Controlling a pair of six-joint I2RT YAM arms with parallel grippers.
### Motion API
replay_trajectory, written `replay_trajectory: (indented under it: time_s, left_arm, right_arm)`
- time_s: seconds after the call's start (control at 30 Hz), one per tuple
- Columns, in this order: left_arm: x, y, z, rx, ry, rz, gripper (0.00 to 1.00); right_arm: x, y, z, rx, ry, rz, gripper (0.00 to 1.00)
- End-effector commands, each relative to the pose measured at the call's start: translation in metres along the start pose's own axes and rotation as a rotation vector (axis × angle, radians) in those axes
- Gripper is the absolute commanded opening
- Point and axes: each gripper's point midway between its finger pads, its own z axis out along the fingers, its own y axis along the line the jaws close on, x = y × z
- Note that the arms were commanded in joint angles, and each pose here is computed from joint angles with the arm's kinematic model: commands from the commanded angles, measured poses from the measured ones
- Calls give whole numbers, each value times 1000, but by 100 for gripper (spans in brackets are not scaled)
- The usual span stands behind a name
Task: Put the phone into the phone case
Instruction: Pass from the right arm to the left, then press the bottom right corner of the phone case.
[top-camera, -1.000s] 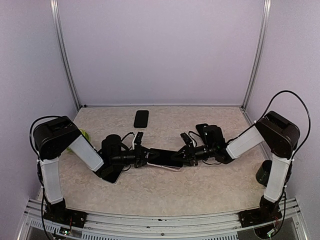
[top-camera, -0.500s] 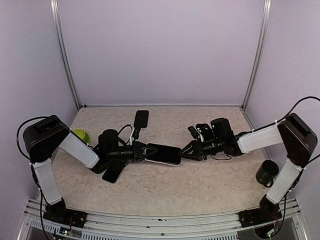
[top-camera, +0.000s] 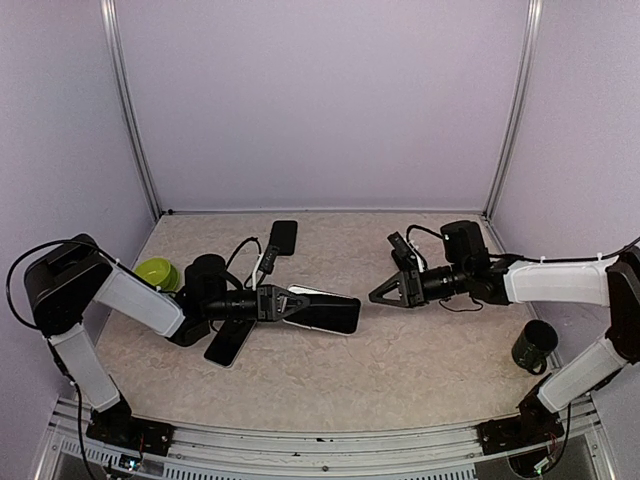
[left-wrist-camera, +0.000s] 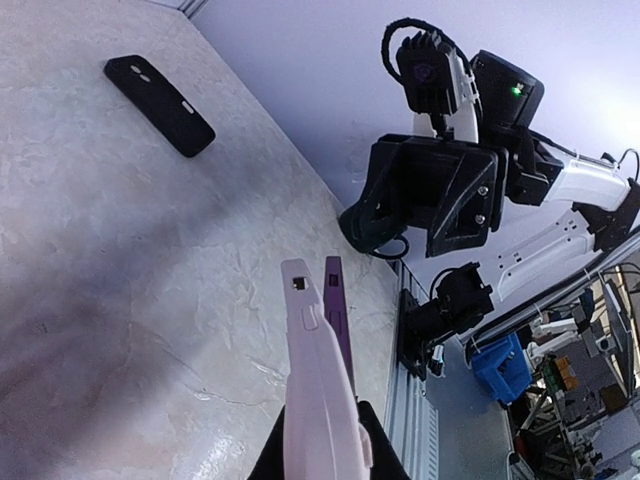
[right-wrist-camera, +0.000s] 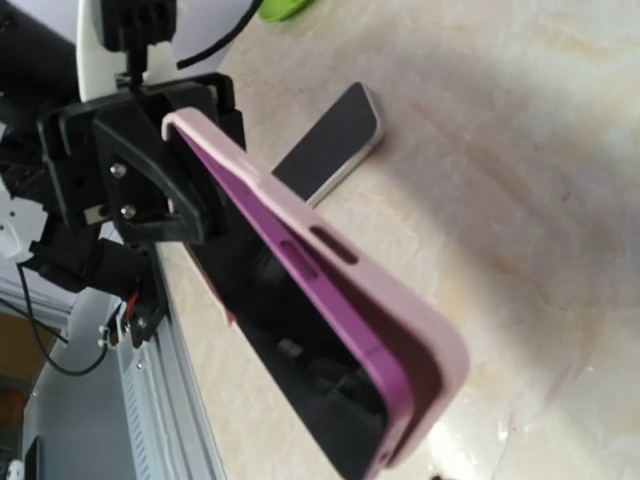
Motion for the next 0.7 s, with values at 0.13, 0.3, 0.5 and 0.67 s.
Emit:
replay_trajectory:
  time_s: [0.13,0.3,0.5,0.67]
  left_arm:
    - [-1,-61,-11,183,12,267,1]
    - [8,-80,-14,230,38,342,1]
    - [14,-99,-20,303,46,387,1]
    - [16,-108,-25,352,47,387,1]
  right_arm:
    - [3,26,-13,-104,-4,-95,51]
    - [12,47,-12,-220,19,-125,57]
    - [28,78,-9,-328,55,-206,58]
    - [38,94,-6,-382,86,-251,57]
